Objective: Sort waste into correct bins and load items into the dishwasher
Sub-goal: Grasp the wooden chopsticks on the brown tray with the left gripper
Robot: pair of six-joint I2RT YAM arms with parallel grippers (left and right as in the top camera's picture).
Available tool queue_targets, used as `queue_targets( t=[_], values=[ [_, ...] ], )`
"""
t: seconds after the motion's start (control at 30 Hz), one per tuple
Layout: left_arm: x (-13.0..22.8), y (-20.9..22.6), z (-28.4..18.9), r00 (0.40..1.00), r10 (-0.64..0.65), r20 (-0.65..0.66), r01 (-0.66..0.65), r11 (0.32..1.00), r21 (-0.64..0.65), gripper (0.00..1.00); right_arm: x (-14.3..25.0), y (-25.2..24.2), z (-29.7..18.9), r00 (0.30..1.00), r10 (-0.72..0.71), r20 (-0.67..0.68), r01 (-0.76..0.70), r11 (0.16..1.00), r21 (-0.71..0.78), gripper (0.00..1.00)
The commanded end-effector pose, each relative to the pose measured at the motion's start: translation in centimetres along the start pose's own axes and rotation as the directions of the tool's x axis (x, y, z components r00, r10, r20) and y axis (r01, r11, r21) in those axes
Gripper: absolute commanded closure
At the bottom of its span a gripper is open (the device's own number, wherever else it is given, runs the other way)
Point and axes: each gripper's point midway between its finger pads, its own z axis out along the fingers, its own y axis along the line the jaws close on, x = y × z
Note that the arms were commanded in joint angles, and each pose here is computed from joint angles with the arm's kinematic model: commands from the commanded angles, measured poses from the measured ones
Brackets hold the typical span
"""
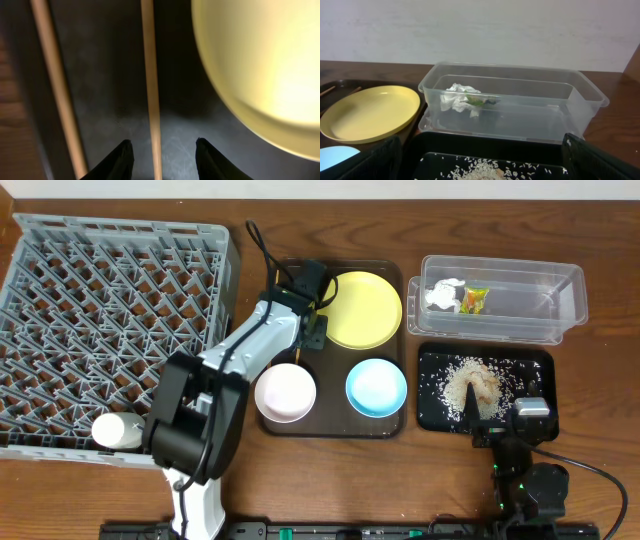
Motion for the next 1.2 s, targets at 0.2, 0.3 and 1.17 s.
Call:
queue_targets(
  t=[0.2,0.3,1.17],
  values=[
    [0.8,0.5,2.6,0.999,-0.004,-0.042,0.002,0.999,-0.036,0.78,0.0,-0.1,0.0,1.000,-0.007,0.002,0.007,1.000,0.005,0.01],
    [0.8,0.6,2.5,0.999,0.003,-0.043,-0.004,0.999,-0.036,0.94,0.0,-0.1,0.0,1.000,-0.007,0.002,0.007,1.000,0.005,0.01],
    [1.8,17.9,-11.6,0.999,-0.016,0.041,0.025,0.972,-0.234,0.94,0.0,-0.1,0.0,1.000,-0.007,0.002,0.007,1.000,0.005,0.01]
  ],
)
